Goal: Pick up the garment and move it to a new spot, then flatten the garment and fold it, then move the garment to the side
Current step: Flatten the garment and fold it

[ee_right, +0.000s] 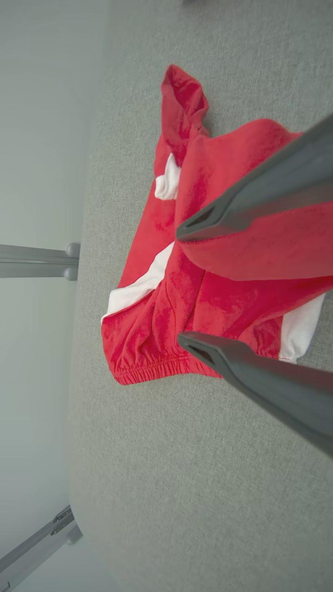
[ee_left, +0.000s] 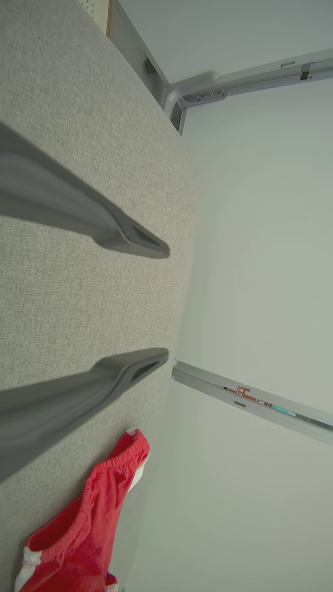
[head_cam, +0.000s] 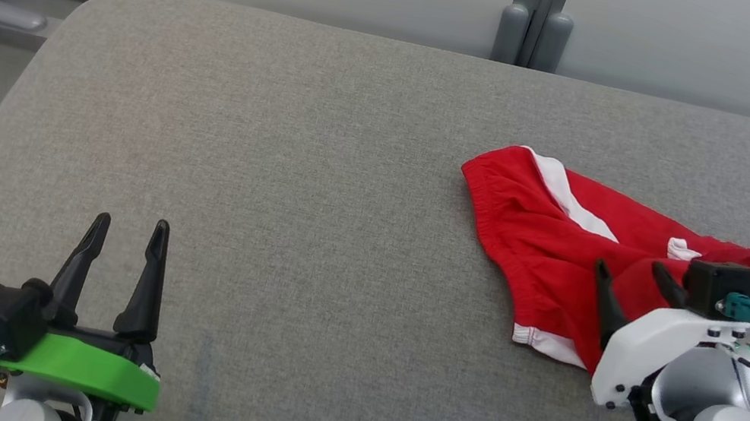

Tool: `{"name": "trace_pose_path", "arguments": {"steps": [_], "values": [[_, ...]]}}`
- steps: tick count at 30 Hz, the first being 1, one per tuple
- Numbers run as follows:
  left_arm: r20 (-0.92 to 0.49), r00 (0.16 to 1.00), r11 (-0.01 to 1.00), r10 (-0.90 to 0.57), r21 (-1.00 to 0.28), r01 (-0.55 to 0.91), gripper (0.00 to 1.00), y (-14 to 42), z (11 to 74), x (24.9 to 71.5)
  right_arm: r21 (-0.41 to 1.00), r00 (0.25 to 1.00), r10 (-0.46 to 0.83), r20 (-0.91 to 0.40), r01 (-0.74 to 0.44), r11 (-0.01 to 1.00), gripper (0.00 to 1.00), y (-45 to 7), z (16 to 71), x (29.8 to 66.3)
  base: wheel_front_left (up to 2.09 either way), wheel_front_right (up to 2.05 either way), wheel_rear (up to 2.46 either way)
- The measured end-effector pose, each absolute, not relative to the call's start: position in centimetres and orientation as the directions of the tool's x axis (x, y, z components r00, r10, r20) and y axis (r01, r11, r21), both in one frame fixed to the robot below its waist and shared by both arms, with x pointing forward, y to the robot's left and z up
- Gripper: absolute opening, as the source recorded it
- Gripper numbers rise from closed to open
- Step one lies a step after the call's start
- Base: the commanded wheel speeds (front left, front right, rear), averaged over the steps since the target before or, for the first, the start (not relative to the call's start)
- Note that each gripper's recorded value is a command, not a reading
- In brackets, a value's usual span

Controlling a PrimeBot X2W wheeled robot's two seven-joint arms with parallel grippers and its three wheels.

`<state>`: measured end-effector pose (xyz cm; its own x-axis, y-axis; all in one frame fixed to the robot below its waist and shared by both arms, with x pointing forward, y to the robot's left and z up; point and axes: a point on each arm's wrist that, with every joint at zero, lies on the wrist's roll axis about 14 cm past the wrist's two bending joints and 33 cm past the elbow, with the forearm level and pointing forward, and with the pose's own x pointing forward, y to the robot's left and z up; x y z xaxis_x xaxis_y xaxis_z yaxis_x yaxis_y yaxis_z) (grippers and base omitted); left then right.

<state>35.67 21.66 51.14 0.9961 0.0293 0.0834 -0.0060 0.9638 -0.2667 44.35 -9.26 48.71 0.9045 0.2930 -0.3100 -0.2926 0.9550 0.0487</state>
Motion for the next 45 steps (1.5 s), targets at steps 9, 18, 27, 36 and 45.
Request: {"name": "trace_pose_path", "arguments": {"steps": [9,18,27,36,45], "values": [[0.096,0.995,0.963,0.012,-0.267,0.014,1.00,21.1,51.5,36.2,0.018,0.966,0.118,-0.230,-0.116,0.993,1.00,-15.8,51.8,43.9,0.00,0.00,0.00],[0.096,0.995,0.961,-0.022,-0.272,0.048,1.00,19.9,51.4,36.8,-0.051,0.914,-0.096,-0.393,0.082,0.995,1.00,-23.3,47.6,40.2,0.00,0.00,0.00],[0.081,0.996,0.961,-0.033,-0.270,0.053,1.00,19.7,50.9,37.4,-0.012,0.864,-0.005,-0.503,-0.002,1.000,1.00,-20.5,42.1,41.6,0.00,0.00,0.00],[0.068,0.998,0.965,-0.016,-0.261,0.033,1.00,20.4,50.6,37.7,0.005,0.841,0.077,-0.536,-0.088,0.996,1.00,-18.5,40.2,44.5,0.00,0.00,0.00],[0.070,0.998,0.965,-0.001,-0.260,0.019,1.00,20.9,50.7,37.3,-0.024,0.866,0.083,-0.493,-0.109,0.994,0.00,-18.8,41.6,46.0,0.00,0.00,0.00]]}}
